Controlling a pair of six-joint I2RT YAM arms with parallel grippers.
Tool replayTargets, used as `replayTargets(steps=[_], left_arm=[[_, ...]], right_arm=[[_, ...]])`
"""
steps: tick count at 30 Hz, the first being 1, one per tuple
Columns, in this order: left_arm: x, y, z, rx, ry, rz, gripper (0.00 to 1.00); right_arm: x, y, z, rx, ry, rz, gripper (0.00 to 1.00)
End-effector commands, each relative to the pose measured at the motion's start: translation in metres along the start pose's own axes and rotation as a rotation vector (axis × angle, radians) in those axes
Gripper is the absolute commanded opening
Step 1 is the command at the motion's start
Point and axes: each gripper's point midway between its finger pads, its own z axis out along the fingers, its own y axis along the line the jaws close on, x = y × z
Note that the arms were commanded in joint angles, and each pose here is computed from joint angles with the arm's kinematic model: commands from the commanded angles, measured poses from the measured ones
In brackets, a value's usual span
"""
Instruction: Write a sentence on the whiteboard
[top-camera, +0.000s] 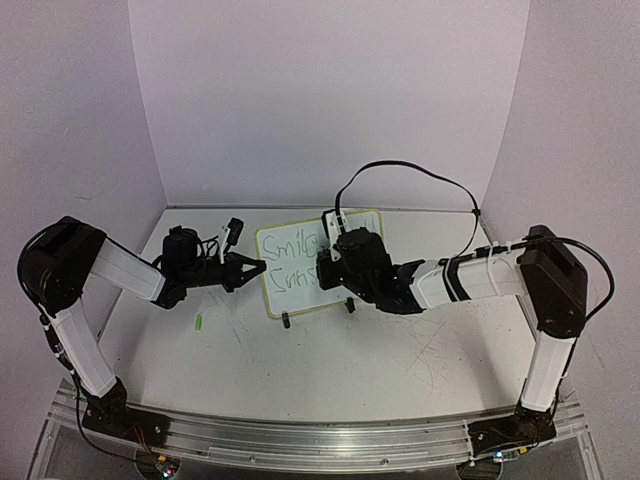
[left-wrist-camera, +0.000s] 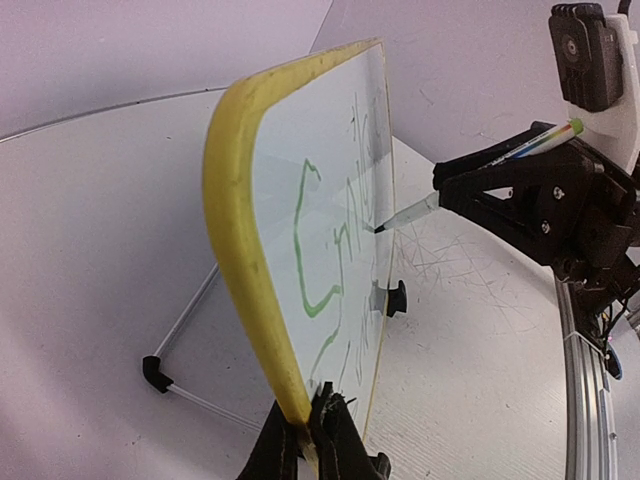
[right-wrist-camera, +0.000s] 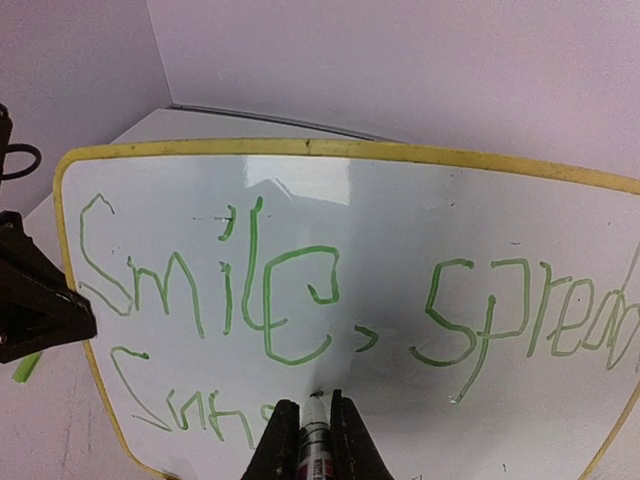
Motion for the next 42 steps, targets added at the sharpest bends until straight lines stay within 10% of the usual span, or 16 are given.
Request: replayTargets(steps=[1,15,42], left_arm=[[0.035,0.029,0.0,-0.13,0.108,0.024,0.0],[0.035,0.029,0.0,-0.131,0.108,0.024,0.0],[0.036,0.029,0.0,-0.13,0.11,0.023,0.0]], right_arm=[[0.006,-0.004,0.001,0.022,0.005,0.0,0.0],[0.051,-0.005,-0.005,0.02,0.093,0.014,0.0],[0.003,-0.027,-0.009,0.138,-0.019,0.012,0.0]])
